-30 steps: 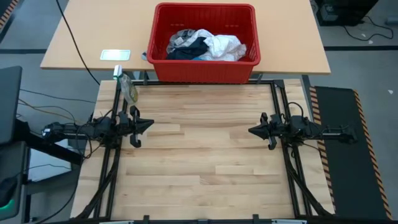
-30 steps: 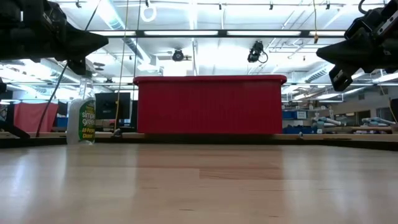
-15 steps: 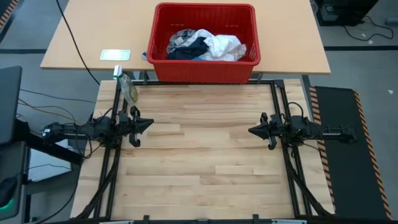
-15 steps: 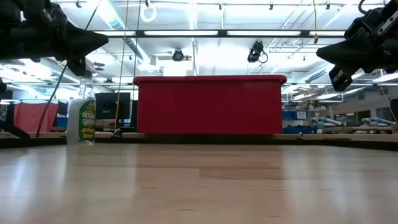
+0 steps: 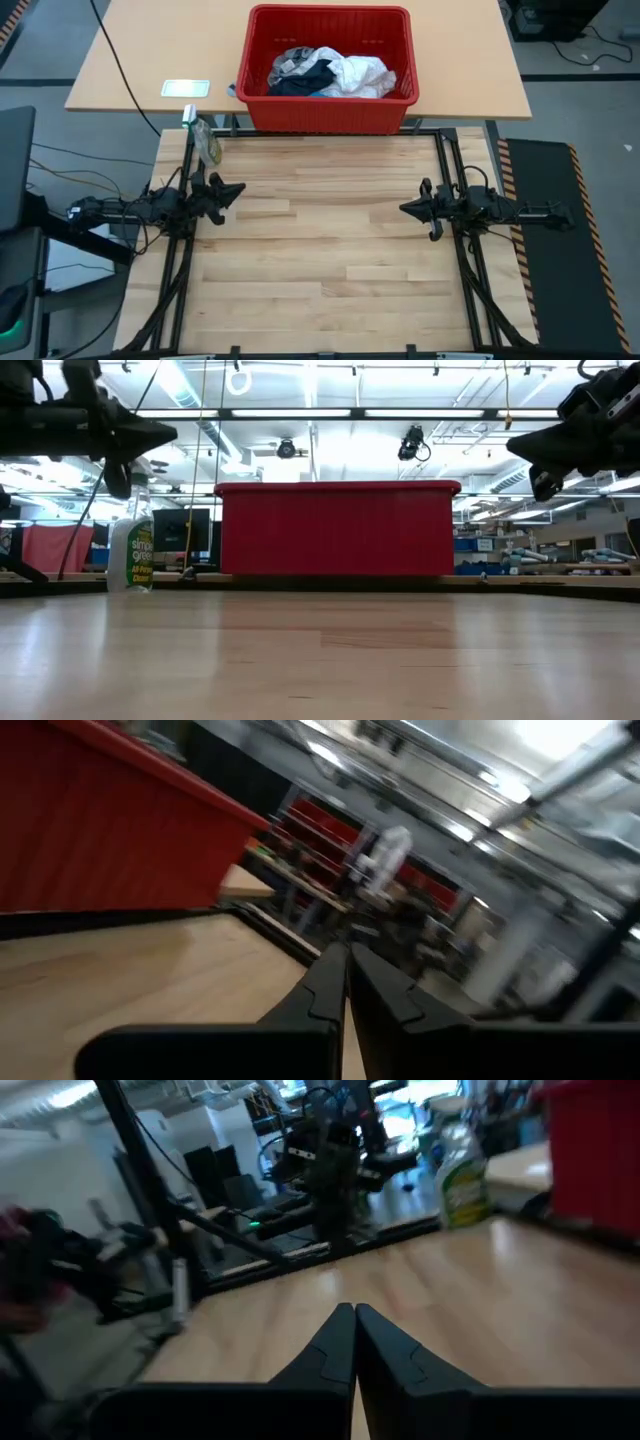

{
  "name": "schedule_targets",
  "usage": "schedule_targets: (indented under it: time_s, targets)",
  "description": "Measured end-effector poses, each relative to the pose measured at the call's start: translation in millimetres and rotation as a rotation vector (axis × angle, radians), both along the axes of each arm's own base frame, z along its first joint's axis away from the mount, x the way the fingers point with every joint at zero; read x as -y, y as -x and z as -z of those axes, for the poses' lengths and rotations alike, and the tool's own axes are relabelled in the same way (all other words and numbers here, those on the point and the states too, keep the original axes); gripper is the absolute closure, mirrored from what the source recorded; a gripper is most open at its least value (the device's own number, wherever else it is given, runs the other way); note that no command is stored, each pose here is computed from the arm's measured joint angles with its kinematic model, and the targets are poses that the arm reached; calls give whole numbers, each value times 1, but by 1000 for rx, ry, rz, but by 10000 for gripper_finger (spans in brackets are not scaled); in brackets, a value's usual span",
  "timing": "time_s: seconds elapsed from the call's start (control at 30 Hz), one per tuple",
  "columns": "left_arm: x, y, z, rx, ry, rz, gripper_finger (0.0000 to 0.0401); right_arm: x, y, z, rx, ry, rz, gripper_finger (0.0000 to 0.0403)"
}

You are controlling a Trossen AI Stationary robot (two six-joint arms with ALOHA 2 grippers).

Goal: Fold laundry
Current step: Remove the blue shorts from the red laundry bin

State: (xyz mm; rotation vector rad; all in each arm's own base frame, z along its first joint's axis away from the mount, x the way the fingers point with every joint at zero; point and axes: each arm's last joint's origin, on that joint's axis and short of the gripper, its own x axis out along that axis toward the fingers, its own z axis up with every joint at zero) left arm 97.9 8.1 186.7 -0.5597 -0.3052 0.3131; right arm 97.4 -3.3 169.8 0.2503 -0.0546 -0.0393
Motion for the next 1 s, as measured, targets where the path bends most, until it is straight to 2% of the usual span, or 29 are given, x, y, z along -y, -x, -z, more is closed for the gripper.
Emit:
schedule_targets:
  time_s: [0.07,0.13,0.2,0.3,0.4,0.43,0.5,0.6,0.67,0.8,1.0]
  targets:
    - [-1,-1,1,-4,36,-44,381,2,1,-6,58,26,86,387]
    - [-2,-3,4,-20,69,-63,381,7,3,-14,148,-14,231,387]
    - [-2,-6,7,-48,101,-66,381,12,7,-22,250,-113,433,387]
    - [-2,-12,14,-80,195,-71,381,20,16,-27,396,-345,756,387]
    - [-3,-18,12,-113,260,-111,381,25,22,-24,516,-555,991,387]
    - [-3,-21,8,-114,271,-124,381,26,23,-22,526,-574,1054,387]
    - [-3,-27,1,-135,270,-143,381,28,23,-17,479,-535,1144,387]
    - [-3,-38,-11,-168,266,-149,381,29,22,-11,379,-451,1187,387]
    - [-3,-46,-17,-188,265,-153,381,29,21,-9,361,-445,1157,387]
    - [-9,-60,-38,-190,287,-183,381,28,16,-10,395,-530,979,389]
    - [-33,-76,-75,-330,255,-181,381,29,5,2,241,-592,761,392]
